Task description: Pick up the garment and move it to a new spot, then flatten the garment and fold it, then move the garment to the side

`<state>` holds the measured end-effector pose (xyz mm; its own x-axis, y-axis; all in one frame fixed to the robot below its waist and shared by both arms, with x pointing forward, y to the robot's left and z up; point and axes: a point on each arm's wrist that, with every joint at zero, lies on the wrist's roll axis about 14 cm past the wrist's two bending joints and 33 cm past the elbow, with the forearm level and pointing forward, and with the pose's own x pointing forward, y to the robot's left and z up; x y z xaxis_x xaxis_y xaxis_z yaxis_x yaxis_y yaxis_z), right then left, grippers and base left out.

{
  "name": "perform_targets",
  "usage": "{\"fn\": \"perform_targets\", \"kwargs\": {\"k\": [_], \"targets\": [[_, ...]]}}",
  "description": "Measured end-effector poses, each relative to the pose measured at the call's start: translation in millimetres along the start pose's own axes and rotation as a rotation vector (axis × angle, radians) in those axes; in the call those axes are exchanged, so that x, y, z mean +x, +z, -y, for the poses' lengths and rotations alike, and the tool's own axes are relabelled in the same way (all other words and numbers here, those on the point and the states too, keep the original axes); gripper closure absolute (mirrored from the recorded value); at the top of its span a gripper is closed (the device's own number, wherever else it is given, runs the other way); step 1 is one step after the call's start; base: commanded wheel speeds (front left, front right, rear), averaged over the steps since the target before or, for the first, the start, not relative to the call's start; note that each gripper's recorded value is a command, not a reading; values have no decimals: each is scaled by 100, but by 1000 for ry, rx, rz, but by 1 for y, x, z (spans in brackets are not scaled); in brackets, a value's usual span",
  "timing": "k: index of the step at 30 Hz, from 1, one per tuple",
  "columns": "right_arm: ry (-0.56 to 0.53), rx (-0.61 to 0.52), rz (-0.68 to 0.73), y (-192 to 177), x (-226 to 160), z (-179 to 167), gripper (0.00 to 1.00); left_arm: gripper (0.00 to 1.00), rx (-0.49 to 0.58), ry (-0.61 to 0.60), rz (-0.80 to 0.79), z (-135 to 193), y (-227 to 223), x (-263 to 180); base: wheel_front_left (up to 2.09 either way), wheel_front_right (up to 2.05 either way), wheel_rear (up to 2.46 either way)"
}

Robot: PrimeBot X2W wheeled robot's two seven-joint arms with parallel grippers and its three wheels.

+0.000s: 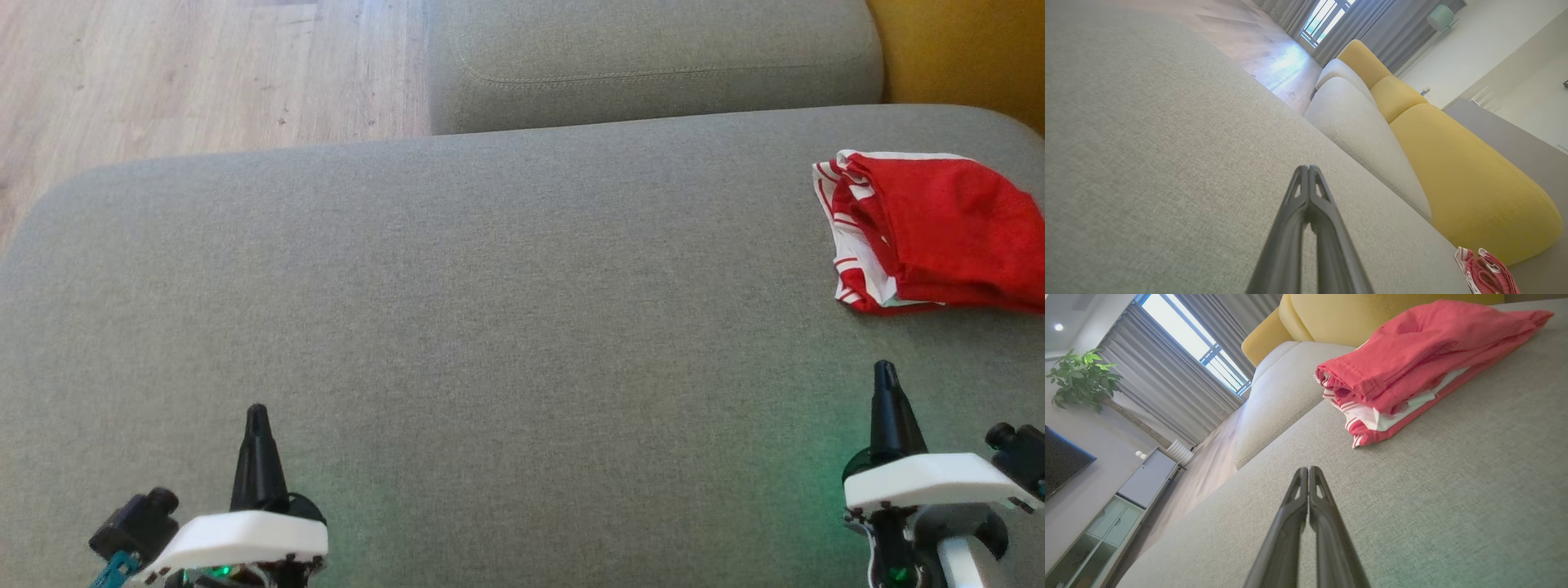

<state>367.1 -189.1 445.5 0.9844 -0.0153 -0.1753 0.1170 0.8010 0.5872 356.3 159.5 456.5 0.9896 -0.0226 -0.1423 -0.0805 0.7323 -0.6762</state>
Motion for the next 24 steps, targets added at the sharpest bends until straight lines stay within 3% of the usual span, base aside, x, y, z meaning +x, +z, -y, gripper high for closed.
{"fn": "perform_targets", "kwargs": {"k": [24], "targets": [[-11,273,15,10,1,1,100,100,-242,12,-9,-3,8,5,0,0,0]]}}
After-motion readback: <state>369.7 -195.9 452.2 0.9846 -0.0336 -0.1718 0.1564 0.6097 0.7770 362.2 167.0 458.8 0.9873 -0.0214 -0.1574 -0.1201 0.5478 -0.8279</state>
